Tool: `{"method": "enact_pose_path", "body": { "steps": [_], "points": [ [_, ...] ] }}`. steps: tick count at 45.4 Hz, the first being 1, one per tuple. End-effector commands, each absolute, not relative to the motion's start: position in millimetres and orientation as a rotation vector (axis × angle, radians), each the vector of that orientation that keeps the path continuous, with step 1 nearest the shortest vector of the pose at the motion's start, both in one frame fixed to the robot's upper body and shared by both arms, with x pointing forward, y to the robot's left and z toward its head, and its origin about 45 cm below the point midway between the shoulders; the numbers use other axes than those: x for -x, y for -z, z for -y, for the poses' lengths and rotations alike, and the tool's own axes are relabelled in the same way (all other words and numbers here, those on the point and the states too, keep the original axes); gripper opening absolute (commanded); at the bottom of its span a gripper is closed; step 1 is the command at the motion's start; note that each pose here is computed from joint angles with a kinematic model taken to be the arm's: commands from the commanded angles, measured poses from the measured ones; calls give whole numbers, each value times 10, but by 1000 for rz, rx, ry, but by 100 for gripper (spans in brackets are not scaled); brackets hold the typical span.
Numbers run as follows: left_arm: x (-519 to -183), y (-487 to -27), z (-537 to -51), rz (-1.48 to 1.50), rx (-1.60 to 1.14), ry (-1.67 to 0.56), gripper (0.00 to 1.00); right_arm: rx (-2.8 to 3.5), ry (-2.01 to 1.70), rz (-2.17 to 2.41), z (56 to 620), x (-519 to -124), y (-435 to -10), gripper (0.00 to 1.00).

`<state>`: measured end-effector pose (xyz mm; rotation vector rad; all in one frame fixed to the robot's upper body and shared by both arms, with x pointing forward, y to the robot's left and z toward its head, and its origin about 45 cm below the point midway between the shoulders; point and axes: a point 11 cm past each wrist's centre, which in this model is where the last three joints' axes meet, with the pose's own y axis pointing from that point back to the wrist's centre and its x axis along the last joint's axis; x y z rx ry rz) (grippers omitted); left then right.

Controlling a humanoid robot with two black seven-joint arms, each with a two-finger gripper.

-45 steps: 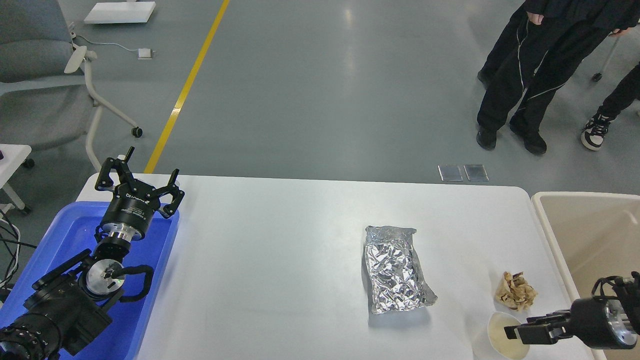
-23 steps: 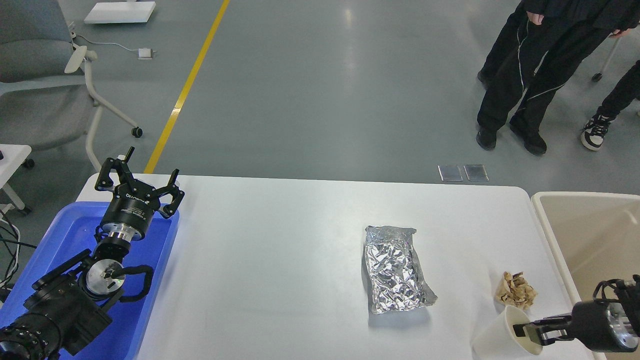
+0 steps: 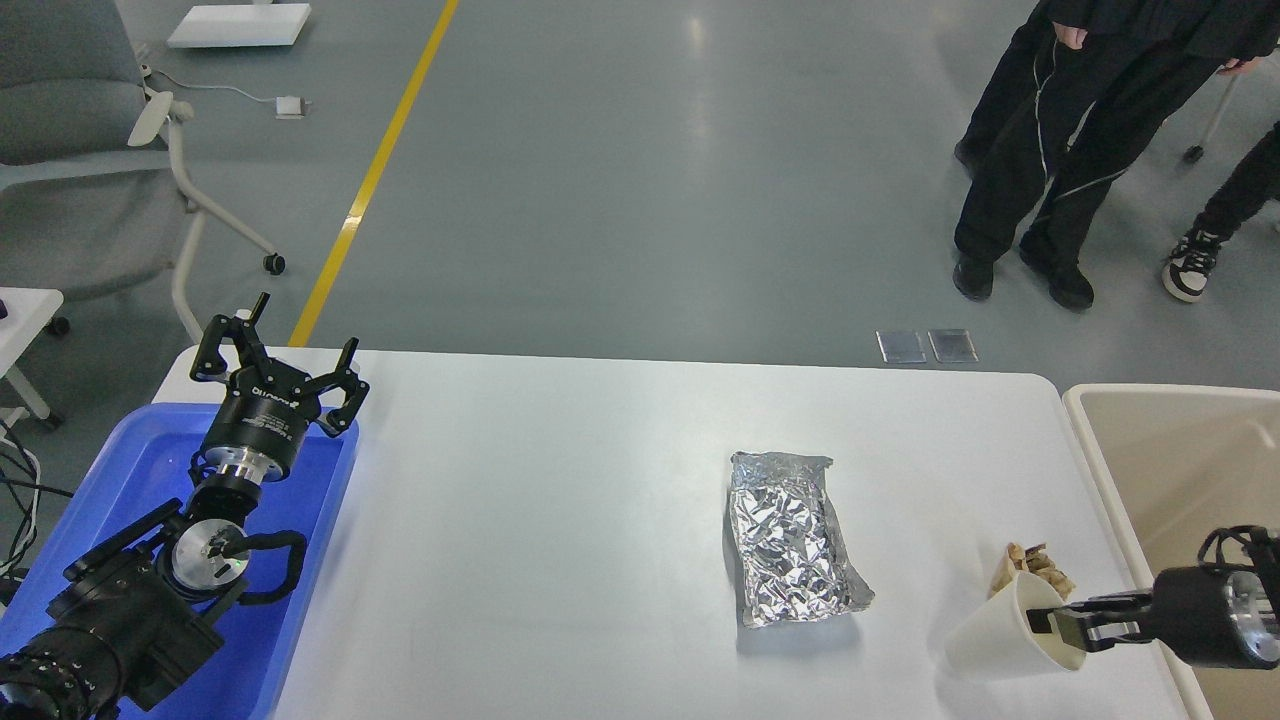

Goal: Tidy desktop
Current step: 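Close the right gripper on the white paper cup and lift it, then carry the paper cup with the right gripper over the beige bin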

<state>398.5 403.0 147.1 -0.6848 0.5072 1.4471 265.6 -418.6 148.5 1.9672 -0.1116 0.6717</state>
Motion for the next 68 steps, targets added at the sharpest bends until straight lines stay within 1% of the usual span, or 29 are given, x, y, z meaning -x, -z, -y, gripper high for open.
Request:
{"method": "enact_pose_path", "body": {
  "steps": [1,14,27,40,46,55,68],
  "points": [
    [-3985,-1471,-4030,-507,685,-1447,100,-2016,-767,197,4192,-2864,-1889,0],
    [-3985,-1471,-4030,-507,685,-1447,100,-2081,-912,396,4222,-3171,-2591,0],
    [-3985,-1471,-4030,-507,685,-1447,100,-2146,-878,632,4282,-3391,-3134,0],
    [-3985,-1473,-4032,-507,686,-1448,100,-2174,-898,779,4348,-3516,-3568,0],
    [-3985,-1471,-4030,-507,685,-1447,100,-2159,-895,854,4457,-3561,-3645,0],
    [-3985,-1471,-4030,-507,685,-1447,100,-2057,-841,1067,4923,-3697,-3720,0],
    [-3985,-1470,-4029,-507,683,-1446,100,-1761,-657,1252,5688,-3790,-3489,0]
  ]
}}
